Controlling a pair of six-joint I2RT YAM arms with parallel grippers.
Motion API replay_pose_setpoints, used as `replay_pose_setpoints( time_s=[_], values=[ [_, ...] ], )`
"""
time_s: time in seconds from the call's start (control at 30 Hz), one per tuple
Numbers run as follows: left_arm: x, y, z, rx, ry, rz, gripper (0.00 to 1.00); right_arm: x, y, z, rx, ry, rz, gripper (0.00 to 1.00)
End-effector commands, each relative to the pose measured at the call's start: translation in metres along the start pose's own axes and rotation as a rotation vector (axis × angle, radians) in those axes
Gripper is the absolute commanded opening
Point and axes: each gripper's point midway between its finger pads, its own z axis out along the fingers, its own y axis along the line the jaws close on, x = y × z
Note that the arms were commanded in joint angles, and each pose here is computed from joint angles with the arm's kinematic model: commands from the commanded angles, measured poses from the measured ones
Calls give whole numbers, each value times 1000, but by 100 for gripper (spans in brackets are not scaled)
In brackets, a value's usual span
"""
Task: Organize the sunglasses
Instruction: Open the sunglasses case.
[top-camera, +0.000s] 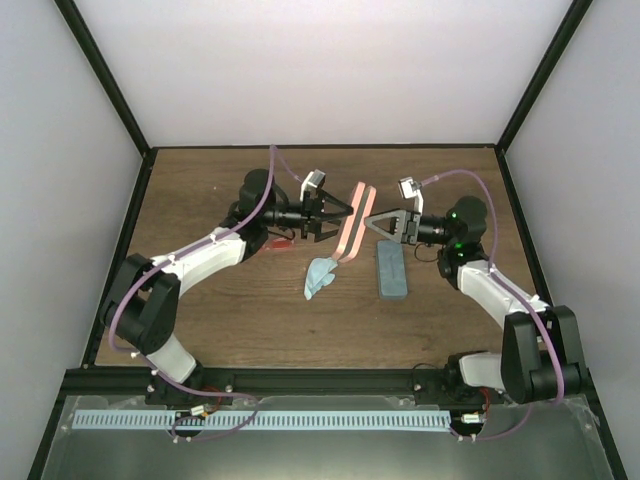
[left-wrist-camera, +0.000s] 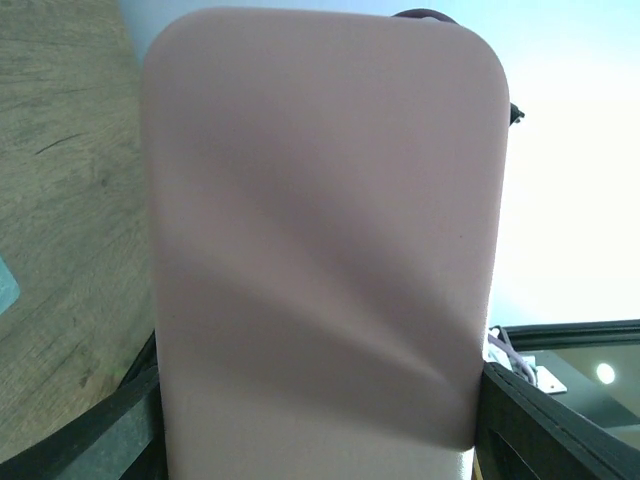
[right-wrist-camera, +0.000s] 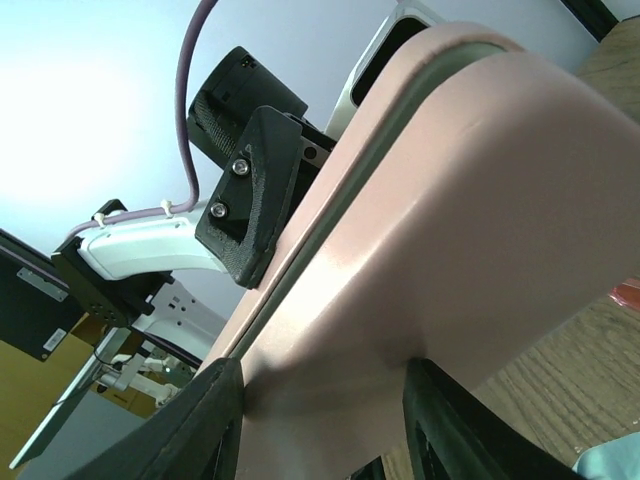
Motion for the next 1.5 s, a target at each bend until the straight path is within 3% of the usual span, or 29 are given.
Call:
replay_pose_setpoints(
  time_s=[0.0, 0.47, 1.2, 1.4, 1.47],
  values=[
    [2, -85, -5, 173, -12, 269, 61, 22, -25, 0, 34, 59, 134, 44],
    [0, -90, -5, 182, -22, 280, 61, 41, -88, -4, 292, 179, 245, 39],
    [-12, -68, -7, 159, -47, 246, 61, 115, -127, -13, 471, 337, 365, 39],
    [-12, -37, -4, 55, -33, 214, 61, 111, -131, -12, 480, 325, 375, 39],
    [-10, -18, -3, -4, -22, 211, 61, 109, -135, -15, 527, 316, 382, 45]
  ],
)
